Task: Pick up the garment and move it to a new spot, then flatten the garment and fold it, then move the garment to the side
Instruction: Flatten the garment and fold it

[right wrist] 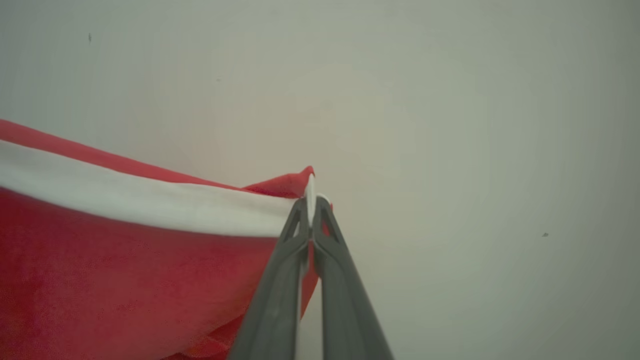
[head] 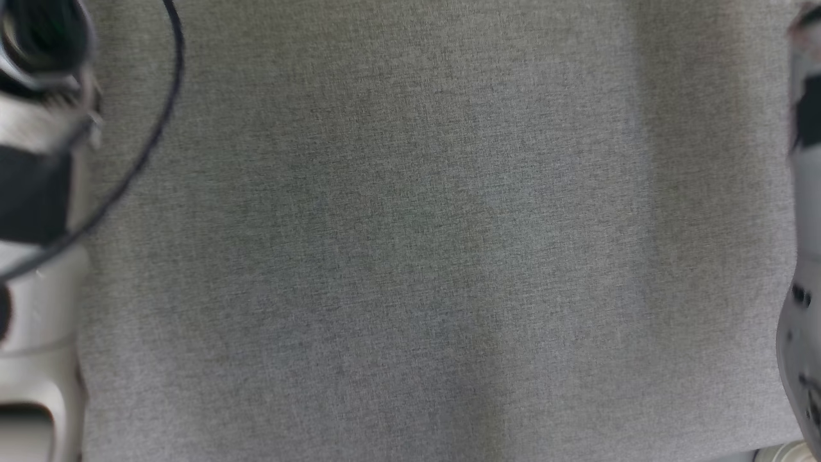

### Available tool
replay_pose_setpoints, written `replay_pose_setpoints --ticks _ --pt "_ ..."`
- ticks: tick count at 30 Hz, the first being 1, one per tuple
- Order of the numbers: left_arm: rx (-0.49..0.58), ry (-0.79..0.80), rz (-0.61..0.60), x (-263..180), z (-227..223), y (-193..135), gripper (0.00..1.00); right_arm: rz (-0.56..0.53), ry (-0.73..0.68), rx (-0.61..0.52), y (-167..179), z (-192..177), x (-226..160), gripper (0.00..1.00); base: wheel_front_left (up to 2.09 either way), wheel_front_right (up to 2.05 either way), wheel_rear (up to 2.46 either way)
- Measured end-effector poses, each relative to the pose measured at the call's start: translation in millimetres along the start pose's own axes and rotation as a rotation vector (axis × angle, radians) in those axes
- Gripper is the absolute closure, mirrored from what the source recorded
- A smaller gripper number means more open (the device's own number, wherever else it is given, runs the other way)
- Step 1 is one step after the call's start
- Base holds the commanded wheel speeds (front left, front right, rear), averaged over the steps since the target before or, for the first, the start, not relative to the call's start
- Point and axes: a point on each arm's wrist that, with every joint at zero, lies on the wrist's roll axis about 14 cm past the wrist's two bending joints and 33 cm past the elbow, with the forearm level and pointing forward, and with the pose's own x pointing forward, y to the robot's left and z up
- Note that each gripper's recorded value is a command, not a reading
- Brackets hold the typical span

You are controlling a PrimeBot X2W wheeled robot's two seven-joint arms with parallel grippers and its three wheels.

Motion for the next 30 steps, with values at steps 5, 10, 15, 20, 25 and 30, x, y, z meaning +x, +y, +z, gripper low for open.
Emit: replay_pose_setpoints --ticks 5,10,15,20,25,30 --pt "-0.029 0.154 -0.006 -36 -39 -6 1.0 0.07 0.197 0.088 23 -40 -36 1.0 0.0 0.0 0.0" --pt "-0.047 0.291 0.008 -81 -57 -15 1.0 0.121 0.351 0.193 38 -45 -82 1.0 0.0 0.0 0.0" --pt "-0.053 0.361 0.076 -135 -56 -18 1.0 0.124 0.537 0.276 41 -45 -144 1.0 0.0 0.0 0.0" --pt "-0.061 0.361 0.148 -173 -48 -22 1.0 0.109 0.618 0.31 40 -37 -184 1.0 0.0 0.0 0.0" --pt "-0.022 0.388 0.174 -207 -42 -31 1.0 0.133 0.735 0.364 51 -32 -226 1.0 0.0 0.0 0.0" --pt "0.055 0.423 0.144 -229 -37 -46 1.0 0.162 0.858 0.394 48 -24 -266 1.0 0.0 0.0 0.0"
